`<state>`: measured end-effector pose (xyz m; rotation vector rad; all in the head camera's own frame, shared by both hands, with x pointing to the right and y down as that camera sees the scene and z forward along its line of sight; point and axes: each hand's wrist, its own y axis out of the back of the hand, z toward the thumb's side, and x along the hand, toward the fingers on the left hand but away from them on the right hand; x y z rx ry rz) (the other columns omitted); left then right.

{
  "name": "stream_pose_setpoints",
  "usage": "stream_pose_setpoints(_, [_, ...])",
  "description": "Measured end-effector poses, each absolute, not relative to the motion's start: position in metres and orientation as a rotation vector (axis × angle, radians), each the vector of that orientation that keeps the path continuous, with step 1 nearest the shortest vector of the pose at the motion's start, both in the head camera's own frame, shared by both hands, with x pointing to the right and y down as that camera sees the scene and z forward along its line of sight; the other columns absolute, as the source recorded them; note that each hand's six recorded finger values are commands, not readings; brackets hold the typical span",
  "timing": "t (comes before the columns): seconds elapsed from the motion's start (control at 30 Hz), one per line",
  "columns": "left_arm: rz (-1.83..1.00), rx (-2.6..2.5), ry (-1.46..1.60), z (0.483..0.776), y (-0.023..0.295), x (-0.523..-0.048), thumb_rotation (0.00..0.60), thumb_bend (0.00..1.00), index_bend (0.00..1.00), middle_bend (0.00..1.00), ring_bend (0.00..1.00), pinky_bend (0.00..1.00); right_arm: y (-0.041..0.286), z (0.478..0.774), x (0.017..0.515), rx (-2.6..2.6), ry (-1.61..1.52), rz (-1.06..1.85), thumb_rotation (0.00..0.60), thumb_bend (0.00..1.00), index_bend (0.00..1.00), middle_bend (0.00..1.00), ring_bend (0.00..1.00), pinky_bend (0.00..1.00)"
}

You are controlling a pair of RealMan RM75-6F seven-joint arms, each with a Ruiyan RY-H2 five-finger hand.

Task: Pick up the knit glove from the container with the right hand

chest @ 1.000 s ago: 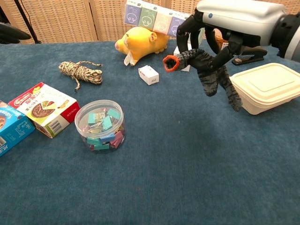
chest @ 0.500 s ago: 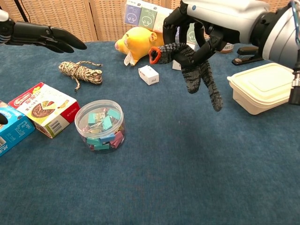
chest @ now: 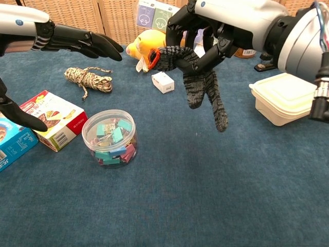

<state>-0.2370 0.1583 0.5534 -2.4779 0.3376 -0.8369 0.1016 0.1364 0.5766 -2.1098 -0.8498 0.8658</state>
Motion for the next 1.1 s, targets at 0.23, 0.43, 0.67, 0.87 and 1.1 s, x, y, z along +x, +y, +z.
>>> stream_pose_setpoints(0.23, [-0.818,-2.500,0.349,0.552,0.160,-0.229,0.600,0.00,0.14,0.00,0.00,0.00,0.140,0.574,0.097,-2.120,-0.857,0.844,0.600,0.57,0.56,0.47,0.46,0.62])
stream_pose_setpoints(0.43, [-0.808,-2.519,0.353,0.550,0.160,-0.220,0.600,0.00,0.14,0.00,0.00,0.00,0.143,0.571,0.093,-2.125,-0.867,0.828,0.600,0.57,0.56,0.47,0.46,0.62])
stream_pose_setpoints(0.67, [-0.823,-2.530,0.352,0.550,0.161,-0.214,0.600,0.00,0.03,0.00,0.00,0.00,0.142,0.571,0.094,-2.123,-0.877,0.836,0.600,0.57,0.56,0.47,0.46,0.62])
stream_pose_setpoints(0.87, [-0.880,-2.514,0.325,0.554,0.162,-0.214,0.600,0.00,0.00,0.00,0.00,0.00,0.139,0.570,0.096,-2.123,-0.886,0.839,0.600,0.57,0.56,0.47,0.46,0.62])
stream_pose_setpoints(1.1, [-0.944,-2.498,0.315,0.553,0.158,-0.210,0.600,0.00,0.00,0.00,0.00,0.00,0.137,0.571,0.098,-2.129,-0.899,0.855,0.600,0.57,0.56,0.47,0.46,0.62])
